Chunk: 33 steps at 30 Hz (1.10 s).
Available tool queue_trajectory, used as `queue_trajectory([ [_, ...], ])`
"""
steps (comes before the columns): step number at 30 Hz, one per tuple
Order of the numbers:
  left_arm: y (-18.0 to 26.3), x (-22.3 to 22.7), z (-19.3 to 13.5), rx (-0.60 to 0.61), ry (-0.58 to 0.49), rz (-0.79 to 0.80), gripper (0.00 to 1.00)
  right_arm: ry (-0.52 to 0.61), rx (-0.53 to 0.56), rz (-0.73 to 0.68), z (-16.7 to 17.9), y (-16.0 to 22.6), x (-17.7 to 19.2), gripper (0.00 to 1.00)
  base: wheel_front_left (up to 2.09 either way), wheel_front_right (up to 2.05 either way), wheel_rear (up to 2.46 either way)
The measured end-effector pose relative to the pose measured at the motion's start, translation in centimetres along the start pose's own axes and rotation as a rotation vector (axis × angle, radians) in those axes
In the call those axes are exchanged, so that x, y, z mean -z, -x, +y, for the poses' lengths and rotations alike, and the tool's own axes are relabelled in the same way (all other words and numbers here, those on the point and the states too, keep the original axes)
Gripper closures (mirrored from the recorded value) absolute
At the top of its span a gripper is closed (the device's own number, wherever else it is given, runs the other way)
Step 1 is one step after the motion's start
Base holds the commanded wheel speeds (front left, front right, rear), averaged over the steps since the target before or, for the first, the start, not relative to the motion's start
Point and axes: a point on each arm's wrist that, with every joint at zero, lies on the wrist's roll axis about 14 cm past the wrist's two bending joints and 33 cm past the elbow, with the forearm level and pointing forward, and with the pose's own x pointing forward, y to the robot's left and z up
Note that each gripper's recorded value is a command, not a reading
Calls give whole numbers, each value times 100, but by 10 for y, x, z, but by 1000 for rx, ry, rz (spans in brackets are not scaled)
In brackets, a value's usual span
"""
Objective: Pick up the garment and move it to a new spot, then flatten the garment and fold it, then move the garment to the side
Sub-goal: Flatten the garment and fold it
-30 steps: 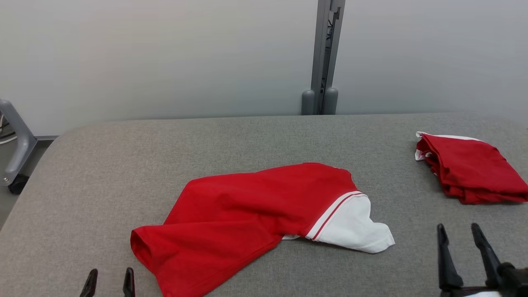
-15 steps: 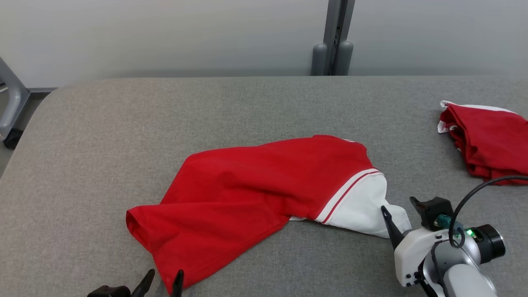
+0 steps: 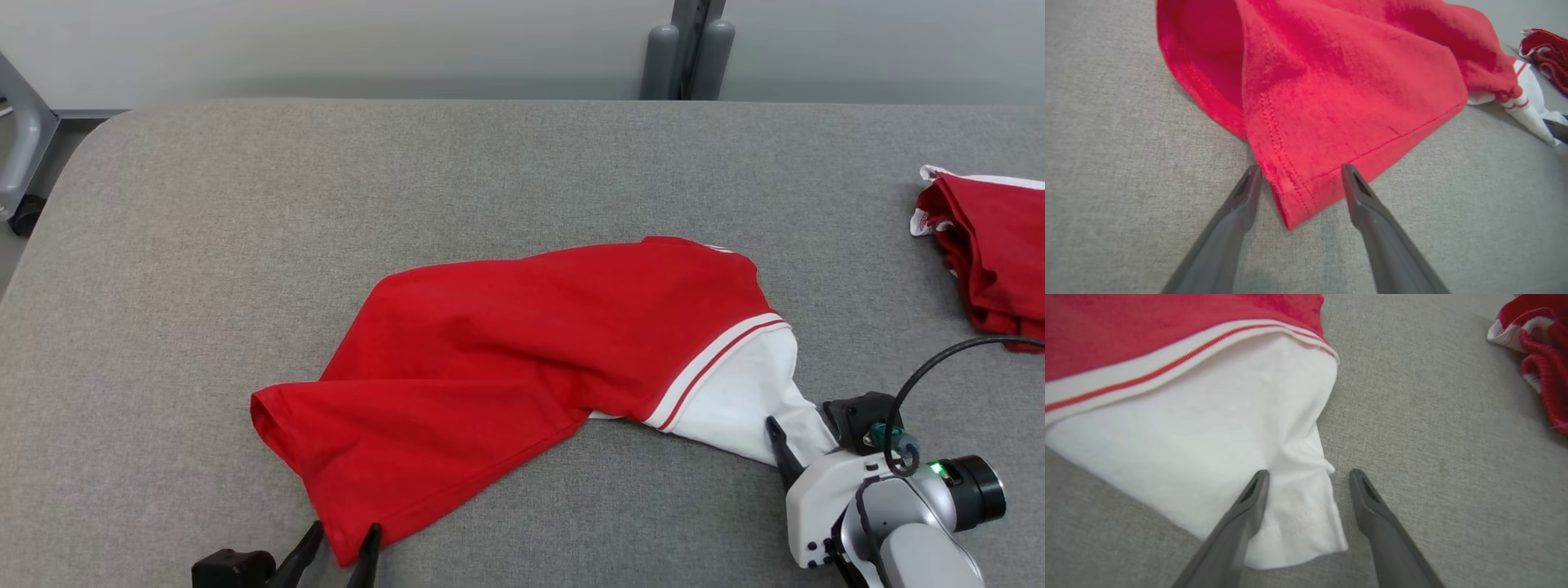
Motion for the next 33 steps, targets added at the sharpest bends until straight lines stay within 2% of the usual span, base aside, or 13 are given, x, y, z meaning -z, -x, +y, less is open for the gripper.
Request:
queue_trajectory([
  [11, -3, 14, -6, 22, 16, 46, 2, -44, 6, -10, -1, 0, 2, 0, 0, 0, 0],
  [13, -3, 16, -6, 23, 17, 52, 53, -48, 7, -12, -1, 0, 2, 0, 0, 0, 0],
  [14, -3, 17, -7, 25, 16, 51, 60, -49, 6, -12, -1, 0, 2, 0, 0, 0, 0],
  [15, -2, 17, -7, 29, 12, 50, 84, -50, 4, -13, 0, 1, 2, 2, 0, 0, 0],
  [16, -2, 17, -7, 31, 9, 47, 100, -51, 2, -13, 1, 1, 2, 51, 0, 0, 0],
  [17, -2, 16, -8, 32, 8, 41, 100, -54, -2, -13, 2, 1, 2, 95, 0, 0, 0],
  [18, -2, 16, -8, 36, 3, 40, 100, -61, -6, -15, 4, 2, 1, 100, 0, 0, 0],
  [22, -2, 6, -11, 55, -17, 3, 100, -102, -21, -35, 8, 6, -3, 100, 0, 0, 0],
  [26, 0, -19, -16, 79, 8, -86, 100, -238, -29, -105, 7, 15, -18, 100, 0, 0, 0],
  [30, 12, -88, -24, 129, 47, -298, 100, -408, -38, -372, -18, 41, -98, 100, 0, 0, 0],
  [33, 32, -149, -33, 186, 14, -459, 100, -445, -36, -571, -48, 79, -157, 100, 0, 0, 0],
])
